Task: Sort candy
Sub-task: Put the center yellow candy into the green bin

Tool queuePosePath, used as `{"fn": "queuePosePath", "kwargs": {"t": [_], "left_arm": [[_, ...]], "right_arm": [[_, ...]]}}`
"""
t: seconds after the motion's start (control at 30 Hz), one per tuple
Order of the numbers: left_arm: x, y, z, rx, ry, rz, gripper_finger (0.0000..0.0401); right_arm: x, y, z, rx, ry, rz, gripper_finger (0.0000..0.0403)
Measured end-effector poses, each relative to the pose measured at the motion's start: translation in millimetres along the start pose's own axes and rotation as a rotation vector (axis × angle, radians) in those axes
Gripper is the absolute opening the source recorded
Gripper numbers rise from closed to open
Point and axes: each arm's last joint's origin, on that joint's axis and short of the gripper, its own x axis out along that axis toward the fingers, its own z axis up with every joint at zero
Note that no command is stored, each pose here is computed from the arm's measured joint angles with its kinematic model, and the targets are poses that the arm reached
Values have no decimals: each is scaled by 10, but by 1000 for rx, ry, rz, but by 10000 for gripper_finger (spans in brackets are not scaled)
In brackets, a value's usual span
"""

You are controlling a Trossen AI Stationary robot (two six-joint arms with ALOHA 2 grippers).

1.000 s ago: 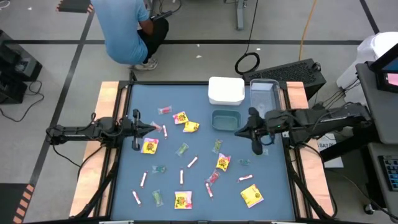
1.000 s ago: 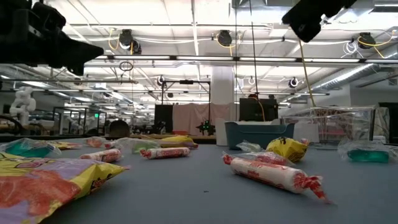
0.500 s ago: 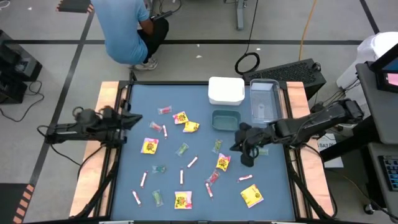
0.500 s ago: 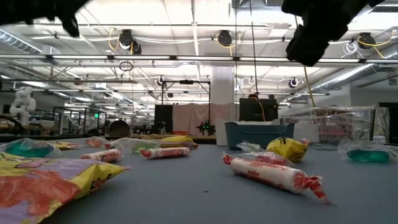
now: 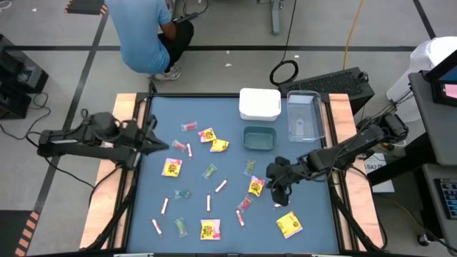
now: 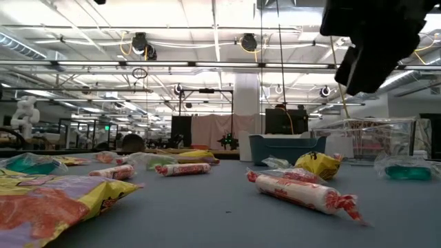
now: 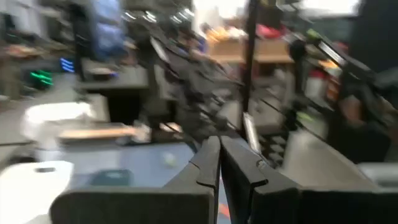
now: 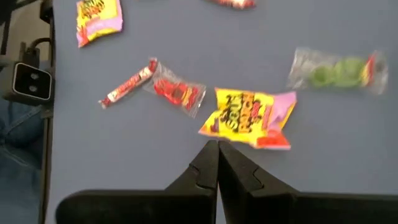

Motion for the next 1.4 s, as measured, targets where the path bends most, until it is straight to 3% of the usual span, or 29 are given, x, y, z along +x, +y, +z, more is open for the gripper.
{"fn": "queuePosePath", "kwargs": {"t": [0.2,0.5,0.73,1.1,1.4], "left_arm": [[231,64,-199,-41,158,-5,20],[474,164,-567,-79,354,91,20],[575,197,-763,-96,441,100,20],[676,225,-855,-112,484,103,20],[728,241,-914,-86,519,96,20]], "right_arm": [[129,28,-46,96,32,-16,0],[209,3,-62,212,1,-98,0],[210,-20,-38,330,-96,-172,0],[377,23,-12,338,-152,-161,2],[440,85,-21,312,-190,-146,76]]}}
